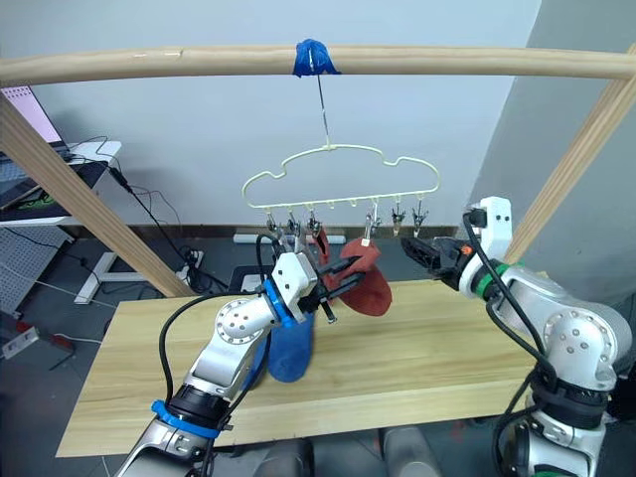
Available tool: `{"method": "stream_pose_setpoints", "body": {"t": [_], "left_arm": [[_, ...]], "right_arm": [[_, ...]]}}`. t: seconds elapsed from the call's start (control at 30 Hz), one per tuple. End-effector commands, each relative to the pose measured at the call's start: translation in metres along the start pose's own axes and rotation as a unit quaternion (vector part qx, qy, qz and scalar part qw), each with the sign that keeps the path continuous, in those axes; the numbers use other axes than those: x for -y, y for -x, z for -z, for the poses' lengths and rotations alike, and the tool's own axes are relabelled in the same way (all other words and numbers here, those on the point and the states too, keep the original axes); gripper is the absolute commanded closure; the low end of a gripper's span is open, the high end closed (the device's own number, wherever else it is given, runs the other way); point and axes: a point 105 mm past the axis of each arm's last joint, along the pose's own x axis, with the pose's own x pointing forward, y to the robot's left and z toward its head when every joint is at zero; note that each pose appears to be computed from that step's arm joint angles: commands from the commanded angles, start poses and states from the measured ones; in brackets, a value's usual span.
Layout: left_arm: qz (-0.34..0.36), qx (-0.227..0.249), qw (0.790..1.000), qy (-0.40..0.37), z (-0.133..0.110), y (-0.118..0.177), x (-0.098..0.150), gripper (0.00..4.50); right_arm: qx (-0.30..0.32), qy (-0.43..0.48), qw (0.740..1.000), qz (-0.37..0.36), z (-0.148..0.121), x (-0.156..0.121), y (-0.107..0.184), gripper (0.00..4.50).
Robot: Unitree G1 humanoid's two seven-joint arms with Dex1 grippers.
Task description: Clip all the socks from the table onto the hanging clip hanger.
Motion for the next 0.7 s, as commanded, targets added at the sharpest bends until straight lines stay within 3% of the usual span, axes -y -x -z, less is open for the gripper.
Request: {"method": "stream_pose_setpoints", "body": {"t": [0.03, 0.27, 0.47, 0.57, 0.63, 0.7], "left_arm": [[-0.007, 0.008, 1.0, 0.008, -0.006, 0.007, -0.008, 2.21], [-0.01, -0.001, 1.0, 0.021, -0.01, 0.03, -0.015, 0.16], [0.013, 0.009, 0.992, 0.123, -0.034, 0.074, -0.024, 0.08], [0.027, 0.011, 0.989, 0.144, -0.044, 0.08, -0.023, 0.0], [0.028, 0.014, 0.989, 0.146, -0.056, 0.085, -0.025, 0.0], [0.023, 0.014, 0.99, 0.141, -0.065, 0.087, -0.027, 0.0]], "right_arm": [[0.044, 0.021, 0.999, -0.013, -0.007, -0.013, 0.001, 0.0], [0.049, 0.057, 0.997, 0.004, 0.005, -0.017, 0.0, 0.0], [0.101, 0.156, 0.983, -0.002, 0.003, -0.036, -0.007, 0.0], [0.121, 0.16, 0.98, -0.001, 0.002, -0.039, -0.01, 0.57], [0.133, 0.177, 0.975, 0.002, 0.001, -0.046, -0.018, 1.18], [0.152, 0.186, 0.971, 0.018, -0.001, -0.05, -0.028, 1.18]]}}
